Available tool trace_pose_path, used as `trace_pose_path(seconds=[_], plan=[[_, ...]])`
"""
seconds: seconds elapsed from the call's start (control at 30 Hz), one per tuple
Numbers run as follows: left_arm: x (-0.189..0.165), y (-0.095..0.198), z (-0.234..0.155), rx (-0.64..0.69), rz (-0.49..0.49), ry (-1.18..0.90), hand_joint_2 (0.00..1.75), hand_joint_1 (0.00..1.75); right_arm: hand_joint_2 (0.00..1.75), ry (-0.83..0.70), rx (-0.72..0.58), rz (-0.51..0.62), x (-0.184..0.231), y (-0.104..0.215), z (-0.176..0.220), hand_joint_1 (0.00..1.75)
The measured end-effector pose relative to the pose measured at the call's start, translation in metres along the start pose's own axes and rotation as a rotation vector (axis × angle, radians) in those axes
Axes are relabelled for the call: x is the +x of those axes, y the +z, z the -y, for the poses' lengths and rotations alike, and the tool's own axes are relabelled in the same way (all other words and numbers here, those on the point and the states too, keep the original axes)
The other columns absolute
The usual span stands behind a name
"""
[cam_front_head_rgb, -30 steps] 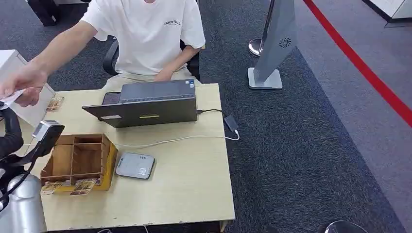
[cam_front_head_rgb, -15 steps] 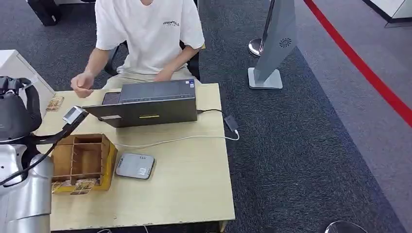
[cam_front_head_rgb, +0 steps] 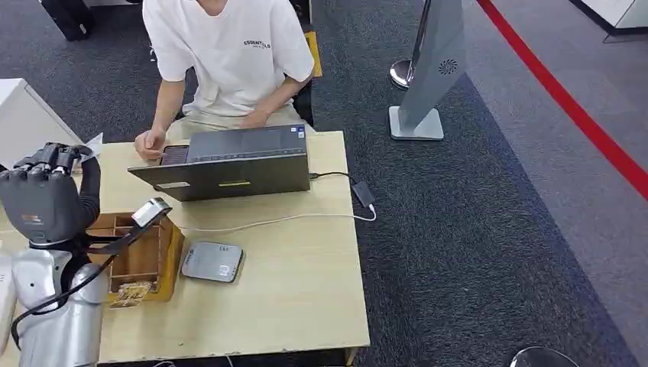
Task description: Pass the card to the sensor for recognition and then transmit it.
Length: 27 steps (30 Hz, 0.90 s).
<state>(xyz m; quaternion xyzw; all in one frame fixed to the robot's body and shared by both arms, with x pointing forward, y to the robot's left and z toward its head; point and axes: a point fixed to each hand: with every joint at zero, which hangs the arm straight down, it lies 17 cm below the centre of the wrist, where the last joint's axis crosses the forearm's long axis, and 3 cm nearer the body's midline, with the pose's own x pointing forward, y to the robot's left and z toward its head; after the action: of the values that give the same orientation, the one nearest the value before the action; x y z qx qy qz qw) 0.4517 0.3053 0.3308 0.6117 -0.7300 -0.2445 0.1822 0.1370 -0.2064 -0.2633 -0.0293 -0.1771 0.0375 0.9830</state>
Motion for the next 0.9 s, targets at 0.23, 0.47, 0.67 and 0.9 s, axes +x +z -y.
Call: trace_pose_path(seconds=[0.23,0.47,0.67,0.9], plan=[[0.044,0.044,-0.006,-0.056,-0.010,0.064,1.75,1.75,0.00,-0.030,-0.018,-0.013,-0.013,0.002,0.003,0.00],[0.047,0.070,0.018,-0.159,-0.057,0.109,1.75,1.75,0.00,-0.040,-0.017,-0.012,-0.014,0.002,0.003,0.00],[0.038,0.098,0.057,-0.282,-0.072,0.097,1.75,1.75,0.00,-0.032,-0.015,-0.011,-0.014,0.002,0.002,0.00],[0.036,0.126,0.090,-0.387,-0.065,0.084,1.75,1.75,0.00,-0.024,-0.014,-0.018,-0.016,0.002,0.002,0.00]])
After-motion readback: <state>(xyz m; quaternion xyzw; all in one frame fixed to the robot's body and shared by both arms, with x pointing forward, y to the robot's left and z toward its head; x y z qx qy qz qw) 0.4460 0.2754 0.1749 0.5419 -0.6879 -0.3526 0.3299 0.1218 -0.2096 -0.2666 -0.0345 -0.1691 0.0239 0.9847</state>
